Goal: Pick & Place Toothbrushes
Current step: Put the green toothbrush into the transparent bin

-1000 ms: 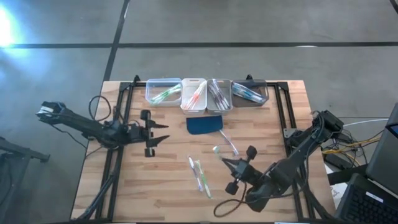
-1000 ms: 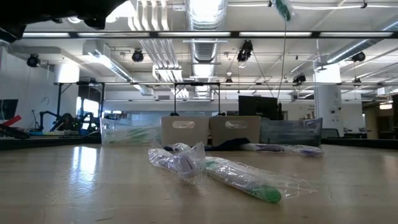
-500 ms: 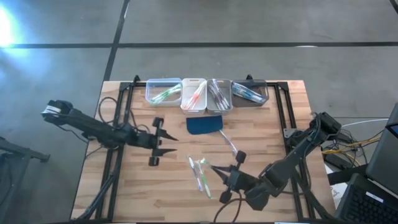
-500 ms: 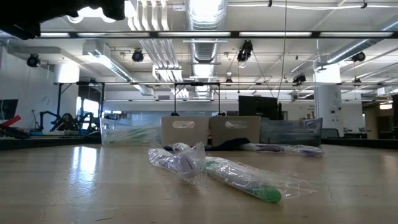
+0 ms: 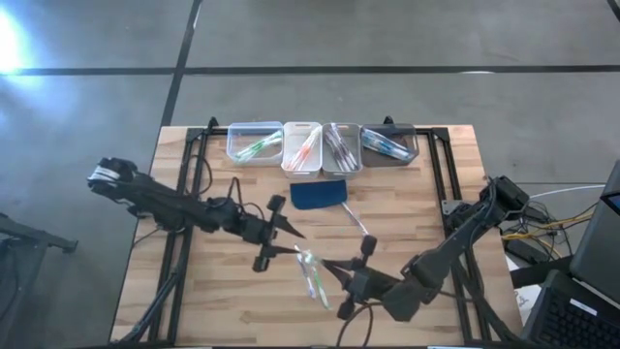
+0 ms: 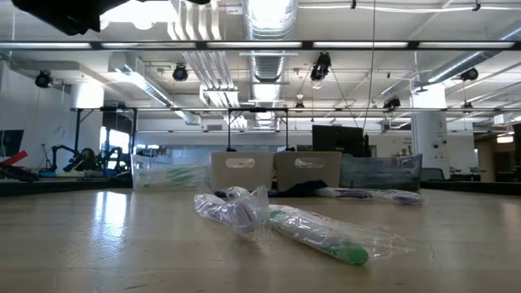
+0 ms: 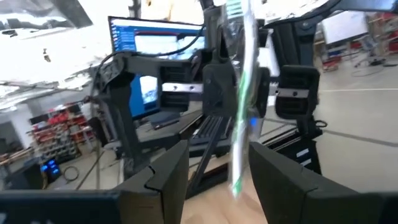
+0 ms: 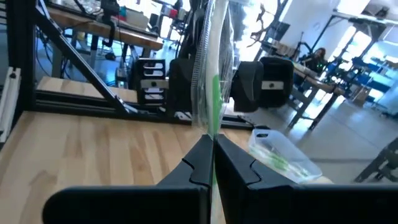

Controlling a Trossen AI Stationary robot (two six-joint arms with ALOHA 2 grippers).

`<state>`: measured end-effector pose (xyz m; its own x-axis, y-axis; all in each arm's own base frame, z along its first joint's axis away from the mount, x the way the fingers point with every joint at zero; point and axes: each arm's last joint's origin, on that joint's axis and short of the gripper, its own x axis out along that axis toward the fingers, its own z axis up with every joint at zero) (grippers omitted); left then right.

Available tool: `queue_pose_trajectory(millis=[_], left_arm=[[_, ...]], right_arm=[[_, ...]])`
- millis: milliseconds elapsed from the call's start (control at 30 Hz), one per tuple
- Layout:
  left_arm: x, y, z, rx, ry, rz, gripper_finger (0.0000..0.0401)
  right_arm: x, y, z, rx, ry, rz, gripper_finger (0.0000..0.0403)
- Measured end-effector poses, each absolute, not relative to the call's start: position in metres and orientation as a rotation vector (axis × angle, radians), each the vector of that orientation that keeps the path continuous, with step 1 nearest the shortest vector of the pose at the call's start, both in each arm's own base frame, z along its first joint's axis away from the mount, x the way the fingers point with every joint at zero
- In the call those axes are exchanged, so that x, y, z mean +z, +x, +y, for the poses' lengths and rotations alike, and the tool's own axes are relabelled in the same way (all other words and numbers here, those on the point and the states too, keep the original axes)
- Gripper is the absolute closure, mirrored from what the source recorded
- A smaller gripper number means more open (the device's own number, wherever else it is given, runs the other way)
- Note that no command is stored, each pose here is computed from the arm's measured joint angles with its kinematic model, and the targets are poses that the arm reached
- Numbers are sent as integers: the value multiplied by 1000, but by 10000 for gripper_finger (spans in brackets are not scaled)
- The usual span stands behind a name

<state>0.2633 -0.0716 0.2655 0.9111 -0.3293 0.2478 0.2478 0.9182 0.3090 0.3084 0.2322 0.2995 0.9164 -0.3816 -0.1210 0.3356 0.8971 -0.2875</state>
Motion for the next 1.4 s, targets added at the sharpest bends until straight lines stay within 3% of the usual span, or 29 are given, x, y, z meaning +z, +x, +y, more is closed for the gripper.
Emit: queue_pose_trajectory(millis=[300, 1200, 1400], left_arm=[[275, 288, -79, -349, 279, -324, 229], [287, 291, -82, -410, 272, -370, 229], [287, 291, -82, -409, 273, -366, 262]], right_arm=[[303, 312, 230, -361, -308, 163, 395], [302, 331, 204, -380, -316, 184, 395], [303, 333, 202, -372, -313, 183, 395]])
